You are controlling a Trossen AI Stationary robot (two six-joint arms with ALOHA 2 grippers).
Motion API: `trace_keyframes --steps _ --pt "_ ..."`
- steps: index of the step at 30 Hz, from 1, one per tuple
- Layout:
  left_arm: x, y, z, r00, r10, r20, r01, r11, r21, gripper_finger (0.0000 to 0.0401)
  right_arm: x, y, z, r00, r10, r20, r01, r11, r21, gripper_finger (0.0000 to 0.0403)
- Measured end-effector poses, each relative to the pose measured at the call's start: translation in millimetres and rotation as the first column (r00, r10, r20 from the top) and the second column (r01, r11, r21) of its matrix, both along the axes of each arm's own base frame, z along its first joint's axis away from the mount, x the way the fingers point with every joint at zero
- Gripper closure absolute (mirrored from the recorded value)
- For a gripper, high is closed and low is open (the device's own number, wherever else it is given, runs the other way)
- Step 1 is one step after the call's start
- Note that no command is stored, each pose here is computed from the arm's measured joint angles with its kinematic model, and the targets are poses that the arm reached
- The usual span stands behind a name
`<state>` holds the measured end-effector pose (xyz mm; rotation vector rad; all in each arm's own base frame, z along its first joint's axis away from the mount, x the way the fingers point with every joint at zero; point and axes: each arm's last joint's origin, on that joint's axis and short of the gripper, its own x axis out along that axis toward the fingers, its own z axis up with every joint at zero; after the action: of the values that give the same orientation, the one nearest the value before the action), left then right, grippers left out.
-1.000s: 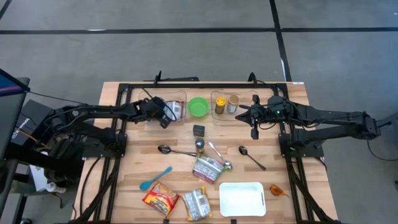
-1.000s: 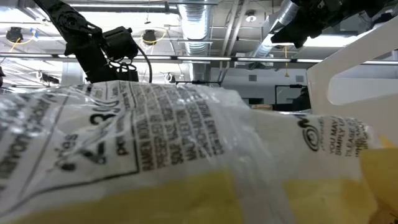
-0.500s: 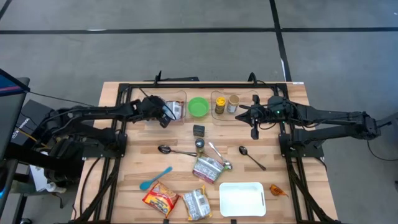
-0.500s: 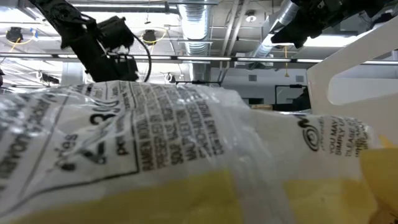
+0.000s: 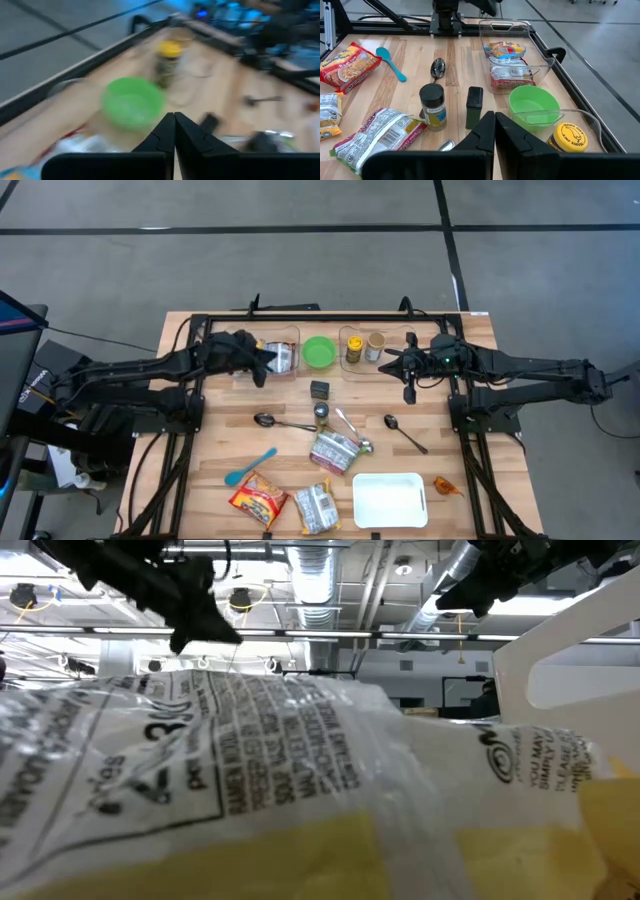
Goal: Pick & Place Food Item
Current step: Put the orange noodle pack in the left transparent bin
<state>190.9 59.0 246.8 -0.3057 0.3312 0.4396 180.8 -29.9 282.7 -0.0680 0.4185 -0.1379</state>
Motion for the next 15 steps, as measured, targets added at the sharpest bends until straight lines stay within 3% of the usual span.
trace_keyframes --steps 8,15 --pt "8.7 -50.6 5.4 0.967 -0.244 0.068 0.247 0.968 -0.035 0.0401 0.0 0.0 -0.1 1.000 0.000 0.000 0.000 1.000 0.000 0.0398" --pt "4.7 -98.0 4.7 0.901 -0.422 0.098 0.433 0.891 -0.138 0.0401 -0.2 0.0 -0.3 1.000 -0.001 -0.003 0.001 1.000 0.003 0.0398"
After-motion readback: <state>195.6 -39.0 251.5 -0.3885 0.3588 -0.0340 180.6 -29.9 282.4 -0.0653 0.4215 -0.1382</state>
